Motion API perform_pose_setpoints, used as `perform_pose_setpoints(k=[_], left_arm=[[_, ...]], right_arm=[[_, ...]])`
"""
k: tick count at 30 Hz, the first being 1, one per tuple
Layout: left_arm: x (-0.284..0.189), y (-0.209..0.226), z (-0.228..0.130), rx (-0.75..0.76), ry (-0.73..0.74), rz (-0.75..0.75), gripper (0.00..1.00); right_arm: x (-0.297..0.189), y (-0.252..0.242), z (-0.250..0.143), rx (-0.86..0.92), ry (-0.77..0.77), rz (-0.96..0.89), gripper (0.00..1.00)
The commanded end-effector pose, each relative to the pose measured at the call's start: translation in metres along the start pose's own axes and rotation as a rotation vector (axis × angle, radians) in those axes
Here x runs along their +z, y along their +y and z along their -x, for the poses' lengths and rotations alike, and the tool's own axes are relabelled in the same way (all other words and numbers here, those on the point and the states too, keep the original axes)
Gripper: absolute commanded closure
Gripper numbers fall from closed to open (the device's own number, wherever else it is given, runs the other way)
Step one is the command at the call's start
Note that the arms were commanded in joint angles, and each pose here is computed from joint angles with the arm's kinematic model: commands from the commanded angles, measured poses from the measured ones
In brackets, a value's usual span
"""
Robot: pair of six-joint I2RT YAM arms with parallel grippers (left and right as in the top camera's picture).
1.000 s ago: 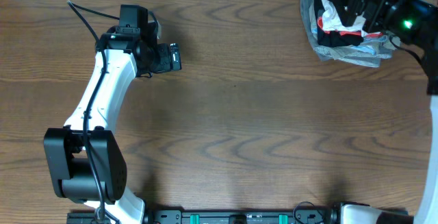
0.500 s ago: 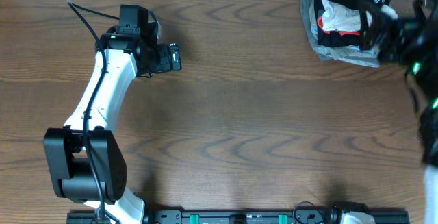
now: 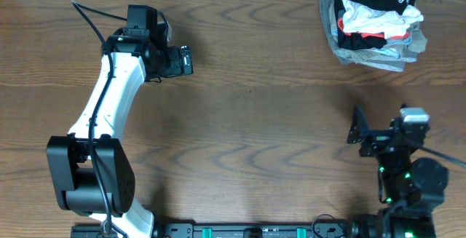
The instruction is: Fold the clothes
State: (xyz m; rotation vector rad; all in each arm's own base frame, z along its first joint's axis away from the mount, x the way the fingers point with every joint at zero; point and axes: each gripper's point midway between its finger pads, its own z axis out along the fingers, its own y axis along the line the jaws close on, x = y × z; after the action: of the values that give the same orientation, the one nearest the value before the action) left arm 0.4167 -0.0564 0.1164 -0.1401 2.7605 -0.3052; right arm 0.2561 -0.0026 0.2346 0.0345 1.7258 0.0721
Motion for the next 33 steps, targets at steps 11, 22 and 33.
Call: perform_pose_setpoints(k=[11, 22, 33], left_arm=[[0.004, 0.005, -0.004, -0.004, 0.015, 0.013, 0.02], [0.004, 0.005, -0.004, -0.004, 0.015, 0.013, 0.02], [0.004, 0.005, -0.004, -0.004, 0.015, 0.013, 0.02]], right_arm=[[0.006, 0.001, -0.065, 0.022, -0.105, 0.024, 0.01], [0.002, 0.012, -0.077, 0.032, -0.083, 0.072, 0.01], [0.002, 0.013, -0.077, 0.031, -0.085, 0.078, 0.01]])
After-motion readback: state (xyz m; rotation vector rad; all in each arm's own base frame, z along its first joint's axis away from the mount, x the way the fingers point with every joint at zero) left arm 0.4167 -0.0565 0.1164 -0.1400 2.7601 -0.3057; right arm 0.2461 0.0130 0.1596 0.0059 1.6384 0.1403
